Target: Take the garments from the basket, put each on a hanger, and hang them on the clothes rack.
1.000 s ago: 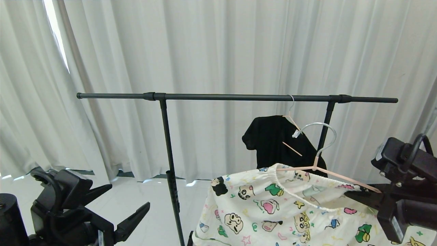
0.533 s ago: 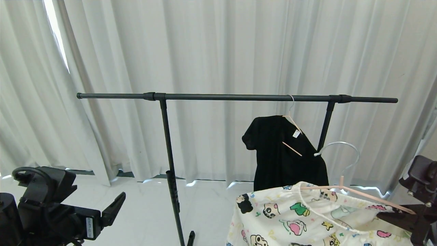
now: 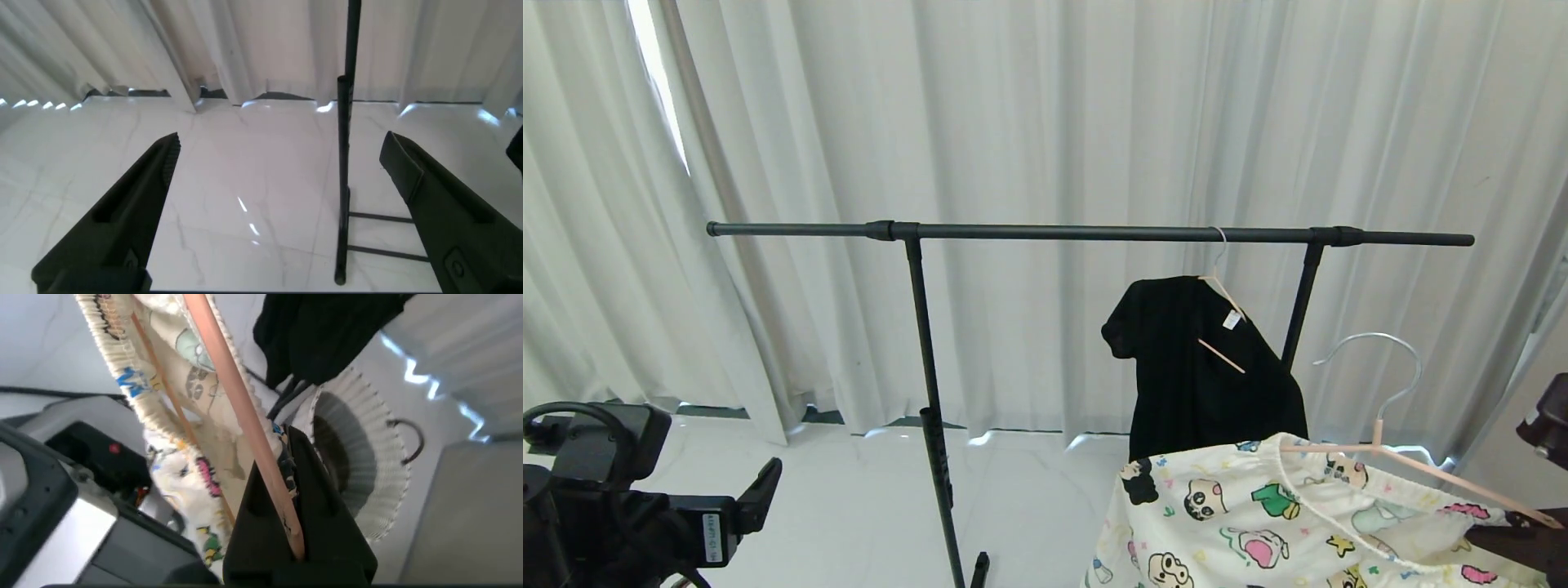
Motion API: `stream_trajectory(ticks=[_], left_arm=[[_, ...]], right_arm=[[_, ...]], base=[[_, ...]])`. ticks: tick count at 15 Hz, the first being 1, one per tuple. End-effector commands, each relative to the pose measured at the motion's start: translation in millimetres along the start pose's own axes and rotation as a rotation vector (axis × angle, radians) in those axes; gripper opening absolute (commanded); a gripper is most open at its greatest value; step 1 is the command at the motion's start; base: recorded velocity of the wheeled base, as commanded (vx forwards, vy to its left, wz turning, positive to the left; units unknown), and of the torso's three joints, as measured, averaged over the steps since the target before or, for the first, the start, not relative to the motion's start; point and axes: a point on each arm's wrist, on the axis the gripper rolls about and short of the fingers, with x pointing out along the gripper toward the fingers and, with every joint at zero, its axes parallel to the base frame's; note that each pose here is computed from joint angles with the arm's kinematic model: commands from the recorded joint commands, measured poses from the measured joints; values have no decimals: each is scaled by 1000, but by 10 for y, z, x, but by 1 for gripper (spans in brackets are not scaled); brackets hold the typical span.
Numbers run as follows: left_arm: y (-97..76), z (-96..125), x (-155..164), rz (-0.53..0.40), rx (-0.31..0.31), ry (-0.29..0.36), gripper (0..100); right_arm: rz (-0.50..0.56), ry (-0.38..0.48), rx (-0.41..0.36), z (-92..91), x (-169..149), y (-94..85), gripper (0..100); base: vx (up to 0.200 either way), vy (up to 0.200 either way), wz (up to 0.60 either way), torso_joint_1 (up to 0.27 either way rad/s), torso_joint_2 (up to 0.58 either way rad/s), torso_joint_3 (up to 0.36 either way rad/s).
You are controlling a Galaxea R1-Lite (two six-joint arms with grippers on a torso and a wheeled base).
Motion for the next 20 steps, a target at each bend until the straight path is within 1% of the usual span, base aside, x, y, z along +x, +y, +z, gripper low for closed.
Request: stream_trajectory(ticks=[1, 3, 5, 6, 7, 8, 10, 13, 17, 20], left_arm=[[-3, -9, 2, 0, 5, 5, 100], [-5, 5, 11, 1, 16, 3, 100], [-3, 3, 5, 1, 44, 1, 100], [-3, 2, -1, 0, 58, -1, 100], [-5, 12, -3, -2, 69, -6, 100], [-16, 14, -7, -11, 75, -9, 100], [-68, 31, -48, -53, 86, -33, 100], [-141, 20, -112, -118, 107, -56, 100], [-146, 17, -115, -123, 109, -56, 100], [-146, 17, -115, -123, 109, -56, 100]], right_arm=[[0, 43, 82, 93, 111, 7, 0], [-10, 76, 223, 265, 205, 8, 0], [-39, 78, 272, 408, 277, 2, 0], [-44, 76, 278, 447, 295, 1, 0], [-50, 75, 291, 523, 331, -5, 0], [-64, 65, 299, 595, 348, -19, 0], [-135, 43, 300, 759, 403, -42, 0], [-134, 19, 300, 896, 417, -42, 0], [-131, -3, 295, 1011, 431, -38, 0], [-99, -6, 264, 1136, 498, 65, 0]], base=[[0, 0, 0, 0, 0, 0], [0, 0, 0, 0, 0, 0], [0, 0, 0, 0, 0, 0], [0, 0, 0, 0, 0, 0], [0, 0, 0, 0, 0, 0], [0, 0, 0, 0, 0, 0], [0, 0, 0, 0, 0, 0], [200, 0, 0, 1, 1, 4], [200, 0, 0, 0, 1, 5], [200, 0, 0, 4, 7, 4]])
